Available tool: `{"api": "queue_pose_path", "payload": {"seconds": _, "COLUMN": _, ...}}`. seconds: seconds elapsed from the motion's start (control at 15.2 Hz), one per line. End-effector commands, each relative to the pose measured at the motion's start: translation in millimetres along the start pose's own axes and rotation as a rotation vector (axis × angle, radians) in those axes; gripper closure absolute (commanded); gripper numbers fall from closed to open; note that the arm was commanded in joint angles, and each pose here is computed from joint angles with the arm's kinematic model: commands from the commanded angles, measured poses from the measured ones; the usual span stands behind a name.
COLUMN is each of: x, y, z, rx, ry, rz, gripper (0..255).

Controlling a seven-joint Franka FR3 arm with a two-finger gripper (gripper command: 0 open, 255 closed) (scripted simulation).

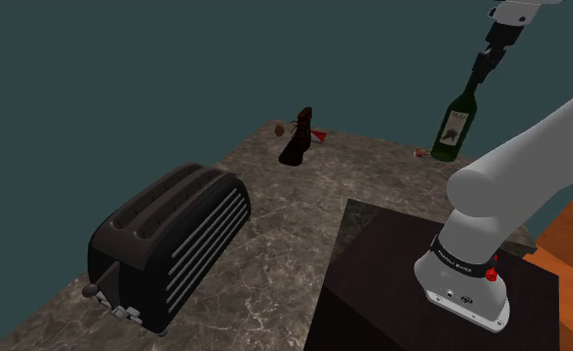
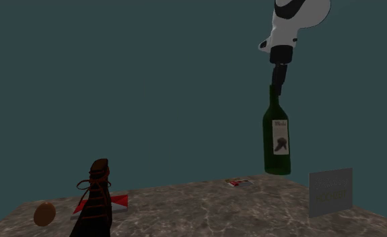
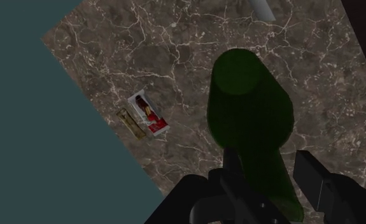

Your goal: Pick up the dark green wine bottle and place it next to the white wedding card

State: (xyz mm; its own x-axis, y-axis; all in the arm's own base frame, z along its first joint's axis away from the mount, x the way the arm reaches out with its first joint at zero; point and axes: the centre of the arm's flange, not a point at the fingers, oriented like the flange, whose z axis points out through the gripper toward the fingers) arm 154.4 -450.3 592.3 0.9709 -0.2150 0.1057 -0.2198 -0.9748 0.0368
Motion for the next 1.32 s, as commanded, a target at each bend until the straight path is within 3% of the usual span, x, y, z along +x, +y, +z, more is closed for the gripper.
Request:
{"api": "queue_pose_path", "payload": {"seconds": 0.0, "x": -1.7, "y": 0.0, "z": 9.1, "rx": -0.001, "ry": 0.001, "rz": 0.000, "gripper": 255}}
{"api": "queue_pose_path", "payload": {"seconds": 1.25, "x": -12.3, "y": -3.7, "z": 108.8, "rx": -0.001, "ry": 0.001, "rz": 0.000, "gripper": 255}}
